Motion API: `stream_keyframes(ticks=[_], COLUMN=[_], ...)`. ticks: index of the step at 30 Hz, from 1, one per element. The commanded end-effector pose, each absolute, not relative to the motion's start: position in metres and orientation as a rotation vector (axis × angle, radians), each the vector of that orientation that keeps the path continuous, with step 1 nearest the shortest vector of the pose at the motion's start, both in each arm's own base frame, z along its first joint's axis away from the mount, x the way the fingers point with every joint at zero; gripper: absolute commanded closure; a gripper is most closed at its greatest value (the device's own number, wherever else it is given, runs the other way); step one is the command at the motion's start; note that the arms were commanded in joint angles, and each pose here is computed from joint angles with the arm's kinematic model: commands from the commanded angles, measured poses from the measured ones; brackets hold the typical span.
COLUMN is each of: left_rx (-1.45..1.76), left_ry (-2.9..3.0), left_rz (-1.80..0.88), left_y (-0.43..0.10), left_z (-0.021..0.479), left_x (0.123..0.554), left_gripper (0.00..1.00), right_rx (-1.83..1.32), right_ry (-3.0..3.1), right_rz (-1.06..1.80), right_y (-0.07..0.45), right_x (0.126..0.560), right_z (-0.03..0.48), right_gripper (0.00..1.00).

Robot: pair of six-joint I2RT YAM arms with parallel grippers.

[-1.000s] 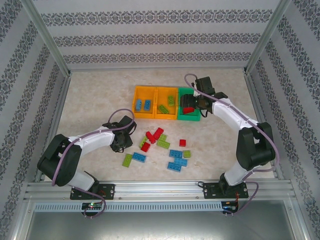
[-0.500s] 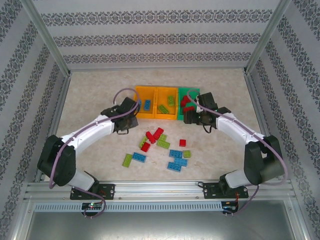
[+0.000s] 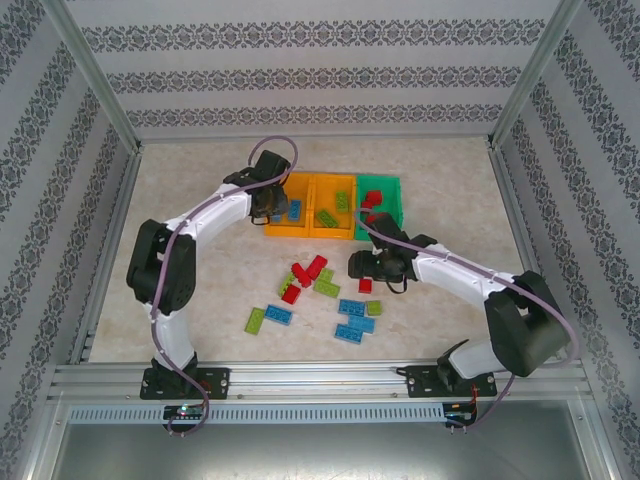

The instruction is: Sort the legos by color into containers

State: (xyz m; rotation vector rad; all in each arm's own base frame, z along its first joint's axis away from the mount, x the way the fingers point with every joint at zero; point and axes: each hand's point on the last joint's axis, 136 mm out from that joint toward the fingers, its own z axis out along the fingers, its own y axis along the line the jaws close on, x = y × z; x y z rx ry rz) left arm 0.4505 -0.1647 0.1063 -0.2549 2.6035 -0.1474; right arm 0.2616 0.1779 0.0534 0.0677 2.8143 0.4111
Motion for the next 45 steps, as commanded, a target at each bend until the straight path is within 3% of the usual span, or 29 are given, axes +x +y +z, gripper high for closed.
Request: stream_keyframes(ticks=[1,7,11,20,23,34,45], left_rx=[-0.167,-0.164,-0.198,-0.24,-0.25,-0.233,-0.227], left_ry=[2.582,2.587,2.595,2.538,2.513,2.532,2.578], left_rz=[-0.215,-0.236,-0.237,-0.307,-0.318,-0.269,-0.235], left_y=[-0.18,-0.188,-0.186,-0.181,-0.177,-0.153,-0.145], left_z=[0.119,0.113,0.108,0.121,0.129,0.119,0.097], left_x=[0.466,0.476,0.472,0.454,0.445,0.399,0.356], left_gripper=[0.65,0.59,0.48,0.24,0.2,0.17,0.17], right_rx=[0.135,0.119,0.079,0.033,0.026,0.114,0.163], right_ry=[2.88,2.947,2.996,3.008,2.972,2.698,2.599], right_rz=[0.342,0.317,0.277,0.243,0.249,0.383,0.324], right_y=[0.17,0.172,0.173,0.174,0.175,0.15,0.131], right_x=[0.248,0.24,0.236,0.239,0.248,0.343,0.445], right_z=[0.038,0.022,0.016,0.017,0.026,0.111,0.127], right_gripper=[0.29,0.35,0.38,0.6,0.66,0.72,0.72])
